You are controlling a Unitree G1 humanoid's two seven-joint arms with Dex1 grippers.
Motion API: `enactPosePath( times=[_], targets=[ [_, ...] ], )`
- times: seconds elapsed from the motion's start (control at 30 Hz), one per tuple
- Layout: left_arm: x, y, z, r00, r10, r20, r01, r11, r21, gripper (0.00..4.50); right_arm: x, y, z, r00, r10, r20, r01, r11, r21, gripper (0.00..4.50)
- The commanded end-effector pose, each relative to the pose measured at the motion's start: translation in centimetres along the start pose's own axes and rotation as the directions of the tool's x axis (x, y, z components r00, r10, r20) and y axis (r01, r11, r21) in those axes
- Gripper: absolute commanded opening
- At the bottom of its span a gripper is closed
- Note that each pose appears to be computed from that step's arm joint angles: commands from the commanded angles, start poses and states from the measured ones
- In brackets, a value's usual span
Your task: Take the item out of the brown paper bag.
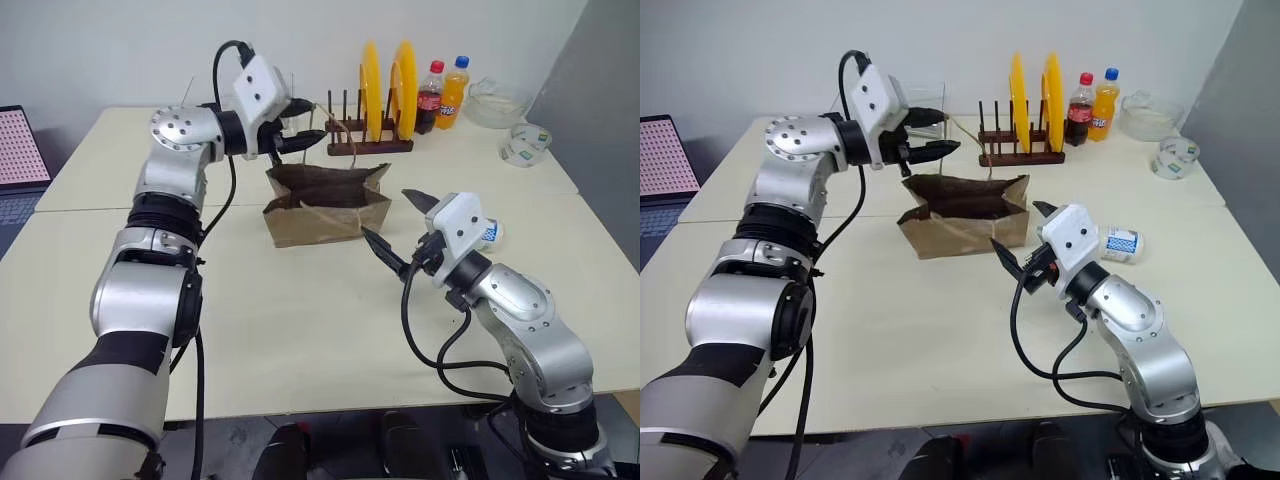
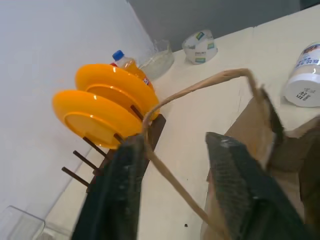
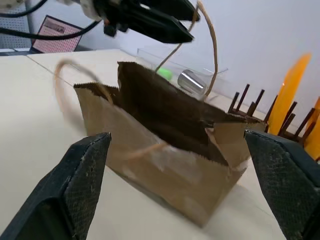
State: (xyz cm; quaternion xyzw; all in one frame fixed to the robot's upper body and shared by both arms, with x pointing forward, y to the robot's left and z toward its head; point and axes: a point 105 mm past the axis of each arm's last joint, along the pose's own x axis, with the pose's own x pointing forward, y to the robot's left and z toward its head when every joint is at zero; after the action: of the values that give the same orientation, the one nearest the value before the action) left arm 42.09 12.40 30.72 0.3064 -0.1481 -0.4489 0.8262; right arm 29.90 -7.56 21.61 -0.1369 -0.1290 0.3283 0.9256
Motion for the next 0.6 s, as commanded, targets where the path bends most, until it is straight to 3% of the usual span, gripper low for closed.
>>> enactPosePath(
  times=[0.03,0.13,0.3,0.47,0.6],
  targets=[
    [-2.5,0.6,1.8,0.998,0.016,0.058,-0.02,0.998,0.056,3.52,-0.1,-0.5,1.5,0.998,0.001,0.068,0.002,0.999,-0.042,4.5],
    [-4.1,0.6,2.0,0.993,0.081,0.082,-0.082,0.997,0.013,3.52,-0.4,-0.9,1.2,0.998,-0.003,0.07,0.006,0.999,-0.05,4.5],
    [-6.2,-0.9,1.8,0.956,0.276,0.103,-0.256,0.951,-0.171,3.52,-1.5,-2.5,1.1,0.991,-0.095,0.095,0.105,0.989,-0.101,4.5],
    [-7.6,-8.3,-2.3,0.915,0.4,-0.053,-0.403,0.895,-0.192,3.52,-3.5,-1.9,-0.7,0.983,-0.164,0.077,0.171,0.981,-0.09,4.5],
    [-9.3,-11.6,-4.6,0.848,0.498,-0.182,-0.528,0.822,-0.212,3.52,-4.8,-0.8,-1.5,0.974,-0.197,0.116,0.204,0.978,-0.054,4.5]
  ],
)
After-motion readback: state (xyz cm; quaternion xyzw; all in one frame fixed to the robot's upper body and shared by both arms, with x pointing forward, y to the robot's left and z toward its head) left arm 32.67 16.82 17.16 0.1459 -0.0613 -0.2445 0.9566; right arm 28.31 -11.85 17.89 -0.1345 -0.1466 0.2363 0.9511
